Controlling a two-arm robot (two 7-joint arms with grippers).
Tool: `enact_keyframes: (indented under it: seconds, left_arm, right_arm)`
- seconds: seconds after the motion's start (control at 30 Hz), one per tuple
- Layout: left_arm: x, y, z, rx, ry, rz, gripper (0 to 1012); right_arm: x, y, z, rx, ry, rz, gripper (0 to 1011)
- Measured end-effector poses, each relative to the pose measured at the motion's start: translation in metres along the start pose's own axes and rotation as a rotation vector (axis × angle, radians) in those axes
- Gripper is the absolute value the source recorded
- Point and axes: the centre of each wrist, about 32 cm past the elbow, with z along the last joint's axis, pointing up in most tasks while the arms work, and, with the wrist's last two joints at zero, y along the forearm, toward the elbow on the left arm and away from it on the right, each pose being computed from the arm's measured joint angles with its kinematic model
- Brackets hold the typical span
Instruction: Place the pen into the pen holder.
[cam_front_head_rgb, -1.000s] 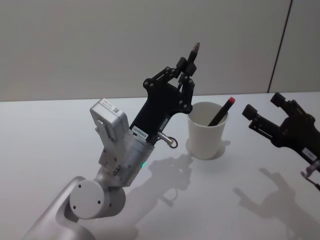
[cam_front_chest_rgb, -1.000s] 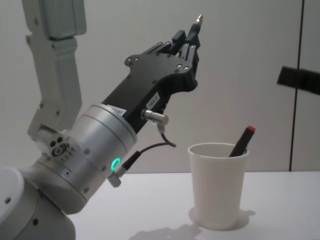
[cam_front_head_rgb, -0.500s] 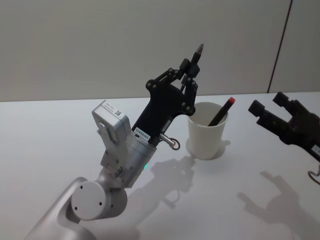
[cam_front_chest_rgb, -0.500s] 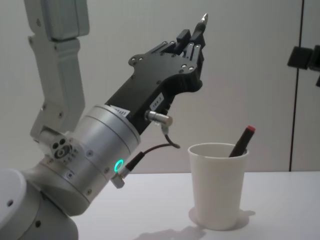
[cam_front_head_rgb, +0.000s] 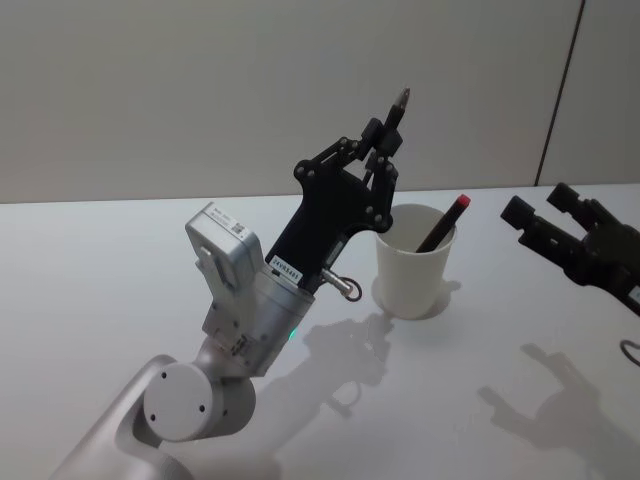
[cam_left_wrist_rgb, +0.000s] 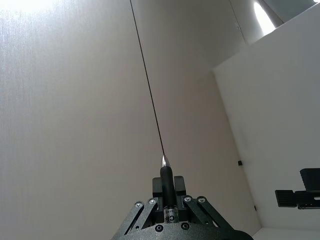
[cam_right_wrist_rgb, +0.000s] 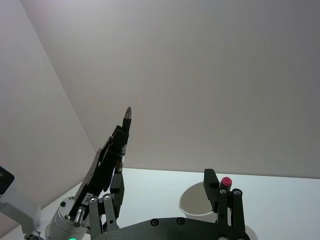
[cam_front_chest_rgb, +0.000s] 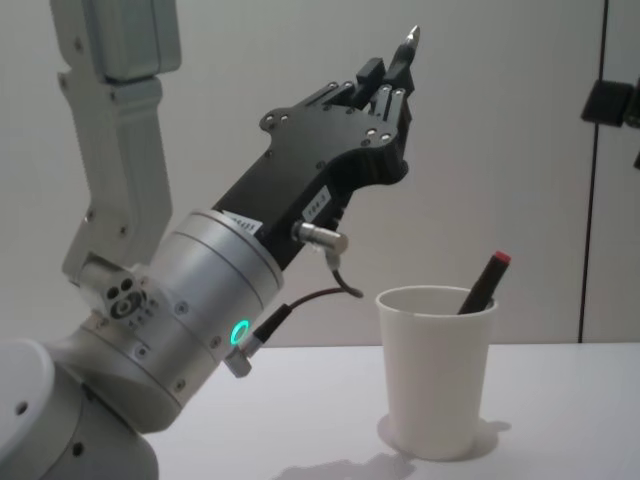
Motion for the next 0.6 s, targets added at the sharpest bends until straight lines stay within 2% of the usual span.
enact_keyframes:
  seconds: [0.33,0.6]
  left_arm:
    - [-0.0003,-0.0002,0.0,-0.002,0.0,-0.001,138]
    - [-0.0003,-0.0002,0.0,-0.002,0.0,-0.002,138]
  right_arm:
    - [-0.0018,0.0007,0.0024,0.002,0.025,0.006,1001]
    - [-0.0057,0.004,0.0093,0.01,0.104,0.01,1001]
